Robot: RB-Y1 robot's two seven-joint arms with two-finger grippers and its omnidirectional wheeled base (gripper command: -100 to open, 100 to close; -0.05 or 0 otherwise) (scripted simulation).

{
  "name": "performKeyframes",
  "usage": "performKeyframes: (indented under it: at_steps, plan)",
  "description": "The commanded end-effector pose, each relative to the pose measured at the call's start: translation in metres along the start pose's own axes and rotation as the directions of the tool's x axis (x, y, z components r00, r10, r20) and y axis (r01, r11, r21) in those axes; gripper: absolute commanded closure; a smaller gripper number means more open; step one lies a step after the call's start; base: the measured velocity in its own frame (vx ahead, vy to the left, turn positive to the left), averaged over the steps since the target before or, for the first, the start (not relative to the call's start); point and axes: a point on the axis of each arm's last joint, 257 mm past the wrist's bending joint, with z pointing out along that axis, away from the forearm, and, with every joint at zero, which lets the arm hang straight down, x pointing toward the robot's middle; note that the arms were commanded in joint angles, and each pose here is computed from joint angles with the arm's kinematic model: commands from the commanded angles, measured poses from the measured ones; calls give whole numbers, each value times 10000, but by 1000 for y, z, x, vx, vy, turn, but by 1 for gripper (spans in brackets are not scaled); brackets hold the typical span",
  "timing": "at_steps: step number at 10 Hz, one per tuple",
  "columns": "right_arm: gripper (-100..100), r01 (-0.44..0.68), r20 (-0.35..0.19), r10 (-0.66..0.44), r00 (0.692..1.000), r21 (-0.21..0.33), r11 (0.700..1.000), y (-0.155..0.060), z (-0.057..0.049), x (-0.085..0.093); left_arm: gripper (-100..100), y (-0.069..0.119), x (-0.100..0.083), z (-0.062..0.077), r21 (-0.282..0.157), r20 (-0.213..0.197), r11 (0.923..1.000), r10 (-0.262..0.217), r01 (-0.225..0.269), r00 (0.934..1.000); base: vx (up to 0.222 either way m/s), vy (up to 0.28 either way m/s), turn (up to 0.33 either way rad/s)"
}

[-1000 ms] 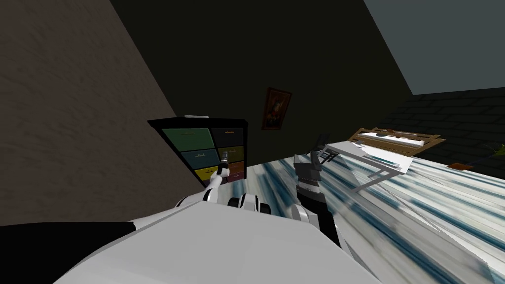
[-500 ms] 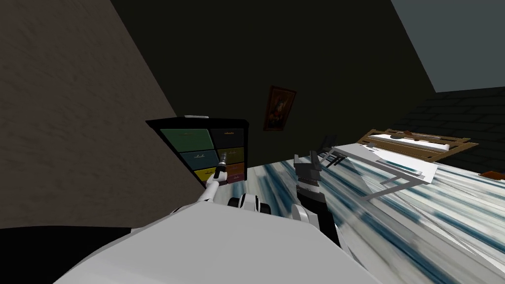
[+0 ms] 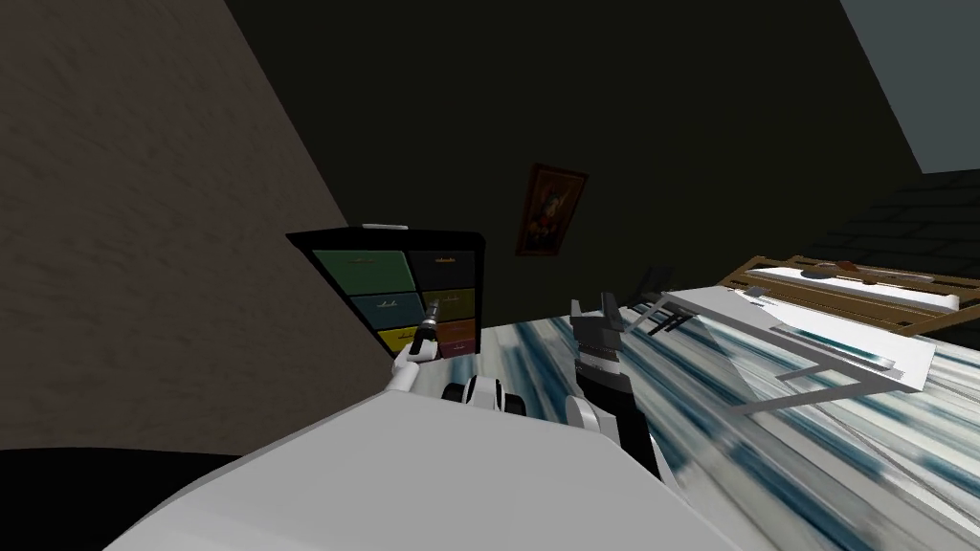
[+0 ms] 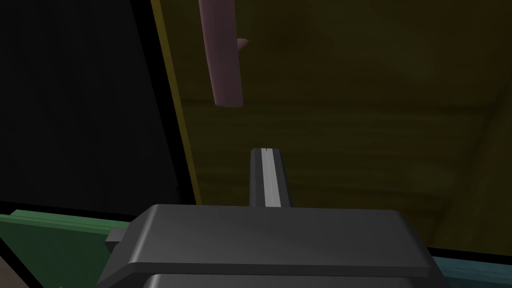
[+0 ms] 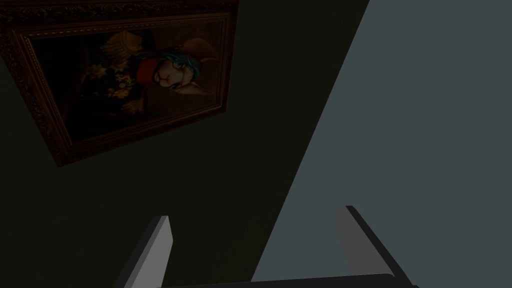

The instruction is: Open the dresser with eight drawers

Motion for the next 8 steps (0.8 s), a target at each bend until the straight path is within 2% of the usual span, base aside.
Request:
performKeyframes:
  at_steps: [1, 2, 3, 4, 5, 6, 7, 8]
  plan:
    - [0, 0, 0, 0, 10000, -1, 10000, 0, 0, 0, 100, -9, -3, -8, 207, -4, 9998, 72, -72, 10000, 17, -9, -13]
    - [0, 0, -1, 0, 10000, -1, 10000, 0, 0, 0, 100, -2, 8, -20, -57, -299, 9998, -196, 194, 9994, 73, -37, 177]
    - [0, 1, 1, -1, 10000, 1, 10000, 0, 0, 0, 100, -4, 9, -27, -14, -387, 9999, -130, 130, 9992, 84, -49, 113]
    - [0, 0, 0, 0, 10000, 0, 10000, 0, 0, 0, 100, -13, 5, -27, 199, -337, 9998, -90, 96, 9994, 43, -20, -15]
    - [0, 0, -1, 0, 10000, -1, 10000, 0, 0, 0, 100, -6, 17, -39, -108, -619, 9991, -413, 407, 9972, 82, -32, 172]
    - [0, 1, 1, -1, 10000, 1, 10000, 0, 0, 0, 100, -10, 20, -45, -42, -735, 9993, -387, 385, 9965, 90, -41, 105]
    - [0, 0, 0, 0, 10000, 0, 10000, 0, 0, 0, 100, -19, 16, -47, 158, -679, 9993, -340, 351, 9971, 46, -18, -28]
    - [0, 0, -1, 0, 10000, -1, 10000, 0, 0, 0, 100, -15, 29, -57, -106, -958, 9974, -726, 719, 9927, 100, -30, 164]
